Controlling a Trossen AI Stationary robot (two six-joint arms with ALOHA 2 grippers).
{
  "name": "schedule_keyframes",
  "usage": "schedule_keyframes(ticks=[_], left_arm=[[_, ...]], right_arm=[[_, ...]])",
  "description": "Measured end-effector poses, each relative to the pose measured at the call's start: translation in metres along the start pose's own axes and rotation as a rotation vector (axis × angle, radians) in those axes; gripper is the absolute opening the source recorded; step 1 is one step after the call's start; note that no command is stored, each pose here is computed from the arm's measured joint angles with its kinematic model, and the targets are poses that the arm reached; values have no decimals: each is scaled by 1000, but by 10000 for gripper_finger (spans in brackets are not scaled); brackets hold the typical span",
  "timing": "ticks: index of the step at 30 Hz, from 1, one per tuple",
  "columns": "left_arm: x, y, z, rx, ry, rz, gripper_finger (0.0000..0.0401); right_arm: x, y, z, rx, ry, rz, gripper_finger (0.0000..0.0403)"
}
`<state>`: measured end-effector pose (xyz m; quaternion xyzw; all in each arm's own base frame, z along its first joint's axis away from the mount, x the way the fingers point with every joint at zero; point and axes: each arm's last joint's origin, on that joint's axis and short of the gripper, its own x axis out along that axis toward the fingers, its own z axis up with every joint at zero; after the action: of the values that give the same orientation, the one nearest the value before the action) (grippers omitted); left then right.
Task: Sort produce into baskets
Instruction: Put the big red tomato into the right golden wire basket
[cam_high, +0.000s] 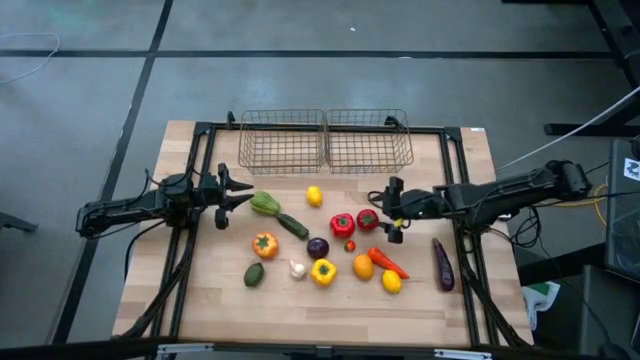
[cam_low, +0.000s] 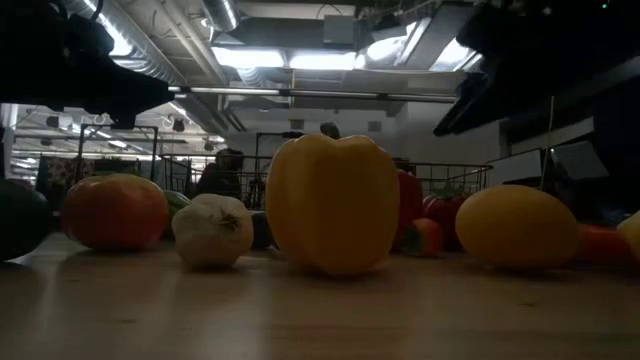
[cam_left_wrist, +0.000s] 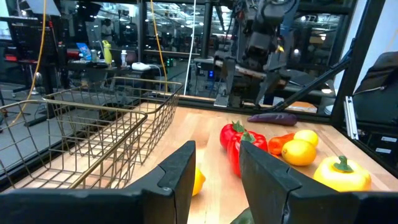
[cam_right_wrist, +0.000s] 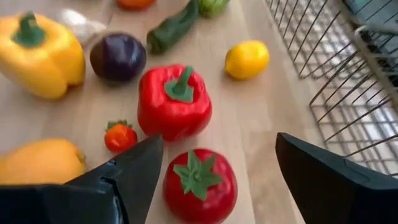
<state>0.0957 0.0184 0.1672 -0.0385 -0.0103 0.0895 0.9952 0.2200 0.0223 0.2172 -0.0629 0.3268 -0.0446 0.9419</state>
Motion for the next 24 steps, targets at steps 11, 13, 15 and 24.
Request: schedule_keyframes(ticks=[11,13,15,24], left_arm=[[0,0,0,0,0,0,121],[0,0,0,0,0,0,121],[0,0,0,0,0,0,121],[0,0,0,0,0,0,121]], right_arm=[[31,7,-15,-34,148,1,312],[35,8,-17,-38,164,-8,312],[37,8,-19,-41,178,-15,312],[46,10,-25,-52,223,-15,312]])
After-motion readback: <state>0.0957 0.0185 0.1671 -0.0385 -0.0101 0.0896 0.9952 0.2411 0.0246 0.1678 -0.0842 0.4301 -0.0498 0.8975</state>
